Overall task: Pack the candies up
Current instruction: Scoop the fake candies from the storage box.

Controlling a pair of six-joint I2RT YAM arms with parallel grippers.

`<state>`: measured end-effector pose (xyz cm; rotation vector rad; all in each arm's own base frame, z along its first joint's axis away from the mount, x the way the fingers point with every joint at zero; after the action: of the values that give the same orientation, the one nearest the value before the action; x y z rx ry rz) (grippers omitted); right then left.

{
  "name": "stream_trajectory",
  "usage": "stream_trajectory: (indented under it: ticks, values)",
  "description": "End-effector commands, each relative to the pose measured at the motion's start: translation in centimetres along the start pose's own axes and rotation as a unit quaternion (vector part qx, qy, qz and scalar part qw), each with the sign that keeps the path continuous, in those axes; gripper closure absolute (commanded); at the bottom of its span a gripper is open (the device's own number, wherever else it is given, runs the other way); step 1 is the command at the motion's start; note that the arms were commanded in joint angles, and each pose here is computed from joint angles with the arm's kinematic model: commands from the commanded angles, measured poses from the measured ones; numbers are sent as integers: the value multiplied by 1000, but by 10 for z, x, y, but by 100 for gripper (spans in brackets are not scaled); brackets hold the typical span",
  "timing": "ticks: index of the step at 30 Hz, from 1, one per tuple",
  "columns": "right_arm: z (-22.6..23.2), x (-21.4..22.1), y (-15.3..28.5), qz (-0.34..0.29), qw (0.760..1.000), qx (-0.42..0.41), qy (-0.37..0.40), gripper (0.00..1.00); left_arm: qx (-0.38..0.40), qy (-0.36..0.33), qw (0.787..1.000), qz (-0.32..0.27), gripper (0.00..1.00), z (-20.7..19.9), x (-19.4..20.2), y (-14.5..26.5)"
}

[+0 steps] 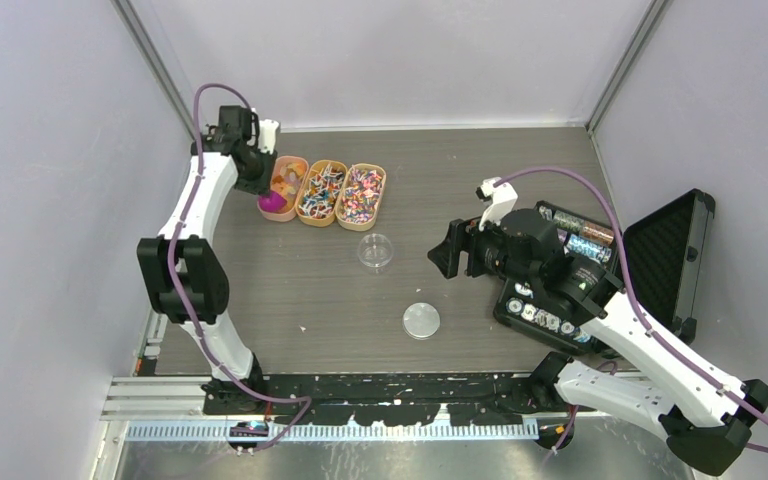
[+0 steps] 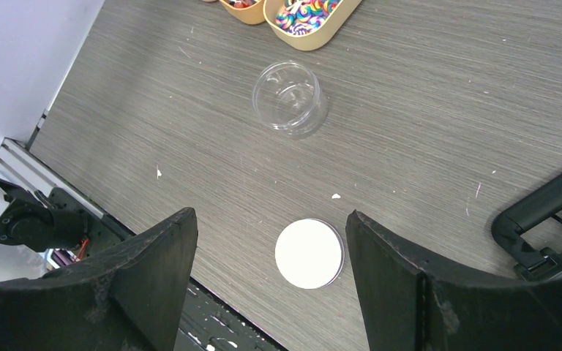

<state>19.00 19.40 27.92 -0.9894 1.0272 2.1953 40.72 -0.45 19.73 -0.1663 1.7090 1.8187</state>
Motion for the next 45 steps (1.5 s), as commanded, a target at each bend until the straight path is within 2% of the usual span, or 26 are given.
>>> stream_trajectory:
  ticks: [1, 20, 27, 37, 45]
  values:
    - [11, -20, 4, -40, 999, -17, -14, 21, 9, -2, 1000, -29, 100, 0, 2, -11]
    - [10, -22, 11, -50, 998, -21, -14, 21, -4, 12, 999, -34, 100, -1, 14, -26]
    - [9, -19, 11, -47, 999, -20, -14, 21, 6, 22, 999, -33, 100, -9, 26, -39]
    - [9, -19, 17, -50, 998, -24, -17, 21, -21, 18, 999, -16, 100, -6, 50, -51]
    - [9, -19, 22, -54, 998, -26, -20, 21, -25, 22, 998, -55, 100, -9, 50, -57]
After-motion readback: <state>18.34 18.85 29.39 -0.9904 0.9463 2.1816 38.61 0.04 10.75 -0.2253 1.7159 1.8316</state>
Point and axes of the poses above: each gripper's point midway between its finger pads, its own y axis back along the fingers, its own z axis along the line the jaws close on, x = y × z, the point moved 3 cm from there along y, back along the fingers, and after that the axes turned 7 degrees about -y, right-handed, at the moved point
